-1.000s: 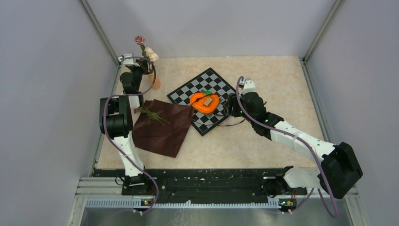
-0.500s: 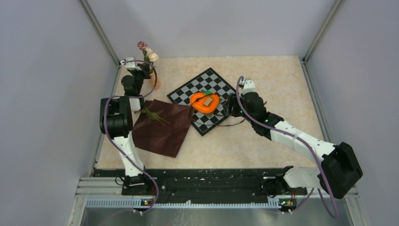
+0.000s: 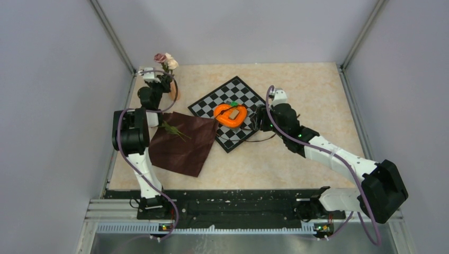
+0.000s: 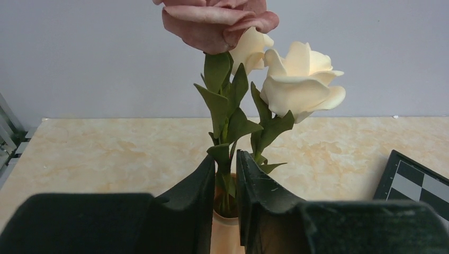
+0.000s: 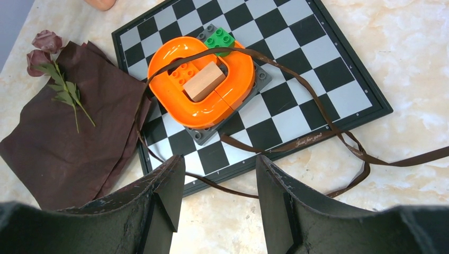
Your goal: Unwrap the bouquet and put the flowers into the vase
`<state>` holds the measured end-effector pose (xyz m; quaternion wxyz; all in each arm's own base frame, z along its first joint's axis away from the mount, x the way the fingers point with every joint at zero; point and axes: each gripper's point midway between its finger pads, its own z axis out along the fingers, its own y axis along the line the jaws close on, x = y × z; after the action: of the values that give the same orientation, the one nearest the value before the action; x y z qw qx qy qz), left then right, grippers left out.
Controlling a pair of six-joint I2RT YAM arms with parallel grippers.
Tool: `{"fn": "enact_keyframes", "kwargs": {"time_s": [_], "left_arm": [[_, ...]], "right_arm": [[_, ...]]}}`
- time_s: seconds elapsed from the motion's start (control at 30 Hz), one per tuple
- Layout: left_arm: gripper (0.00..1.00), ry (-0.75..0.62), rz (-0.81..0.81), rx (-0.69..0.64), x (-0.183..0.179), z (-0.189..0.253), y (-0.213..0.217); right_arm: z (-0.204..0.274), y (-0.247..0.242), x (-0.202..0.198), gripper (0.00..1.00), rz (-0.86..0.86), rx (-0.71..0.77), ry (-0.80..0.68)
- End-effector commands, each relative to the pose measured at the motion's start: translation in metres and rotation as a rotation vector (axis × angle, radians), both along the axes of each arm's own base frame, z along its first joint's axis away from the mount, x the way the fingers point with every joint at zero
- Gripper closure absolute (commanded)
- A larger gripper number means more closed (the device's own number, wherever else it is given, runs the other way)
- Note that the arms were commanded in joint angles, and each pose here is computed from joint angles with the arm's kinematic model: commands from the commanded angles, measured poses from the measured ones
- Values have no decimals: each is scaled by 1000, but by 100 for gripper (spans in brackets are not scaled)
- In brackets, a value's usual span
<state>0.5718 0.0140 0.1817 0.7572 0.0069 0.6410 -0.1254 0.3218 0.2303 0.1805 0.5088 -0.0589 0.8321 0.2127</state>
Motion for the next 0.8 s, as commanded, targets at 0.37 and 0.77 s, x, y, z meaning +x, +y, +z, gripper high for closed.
{"fn": "enact_keyframes", "kwargs": {"time_s": [0.37,0.77], "left_arm": [[46,-64,-1,35,-17,33,-4],[18,-88,48,-1,-36,46,0]], "right_arm": [[32,9,8,46,15,63,-80],[36,8,5,46,21,70,-90]]}}
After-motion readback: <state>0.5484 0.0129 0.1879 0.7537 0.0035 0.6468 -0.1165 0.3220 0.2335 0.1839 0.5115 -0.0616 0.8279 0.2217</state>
